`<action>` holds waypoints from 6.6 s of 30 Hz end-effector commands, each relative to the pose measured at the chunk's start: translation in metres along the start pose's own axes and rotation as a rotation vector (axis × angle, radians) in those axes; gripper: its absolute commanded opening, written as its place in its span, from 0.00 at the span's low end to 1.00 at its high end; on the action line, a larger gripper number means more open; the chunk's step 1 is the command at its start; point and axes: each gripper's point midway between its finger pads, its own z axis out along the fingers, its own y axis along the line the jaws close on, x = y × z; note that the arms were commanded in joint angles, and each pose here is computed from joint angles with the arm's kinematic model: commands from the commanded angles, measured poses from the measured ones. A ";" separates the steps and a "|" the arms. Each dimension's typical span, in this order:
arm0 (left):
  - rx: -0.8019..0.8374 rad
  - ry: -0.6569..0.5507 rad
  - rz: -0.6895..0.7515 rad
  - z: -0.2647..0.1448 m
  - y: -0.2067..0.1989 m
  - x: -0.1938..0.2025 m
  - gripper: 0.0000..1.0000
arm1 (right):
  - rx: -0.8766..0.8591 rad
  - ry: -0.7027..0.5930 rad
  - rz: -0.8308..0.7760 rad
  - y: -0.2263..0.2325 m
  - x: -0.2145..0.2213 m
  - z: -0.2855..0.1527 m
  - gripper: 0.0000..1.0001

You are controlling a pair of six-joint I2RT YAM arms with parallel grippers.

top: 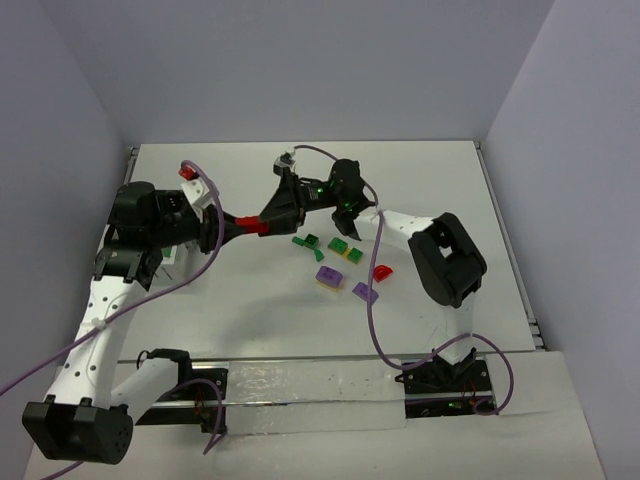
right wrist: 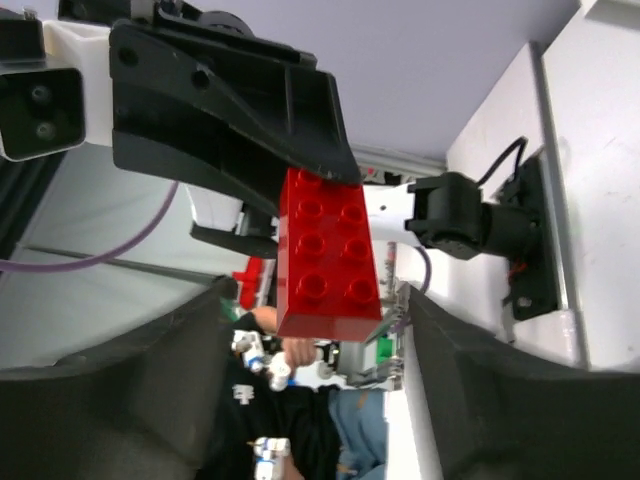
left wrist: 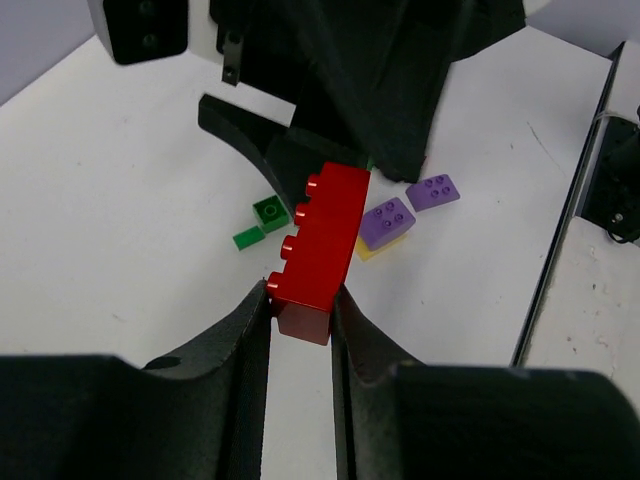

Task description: Sort the legos into containers by color

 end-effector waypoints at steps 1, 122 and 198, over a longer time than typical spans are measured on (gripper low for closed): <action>-0.077 0.026 -0.034 -0.016 0.001 -0.016 0.00 | -0.031 0.028 -0.142 0.018 -0.001 0.000 0.91; -0.364 0.430 -0.021 -0.011 0.117 0.020 0.69 | 1.459 0.178 -0.135 -0.219 0.105 -0.306 0.94; 0.489 0.153 -0.827 0.048 -0.049 -0.007 0.70 | 0.911 0.216 -1.081 -0.012 0.018 -0.030 0.34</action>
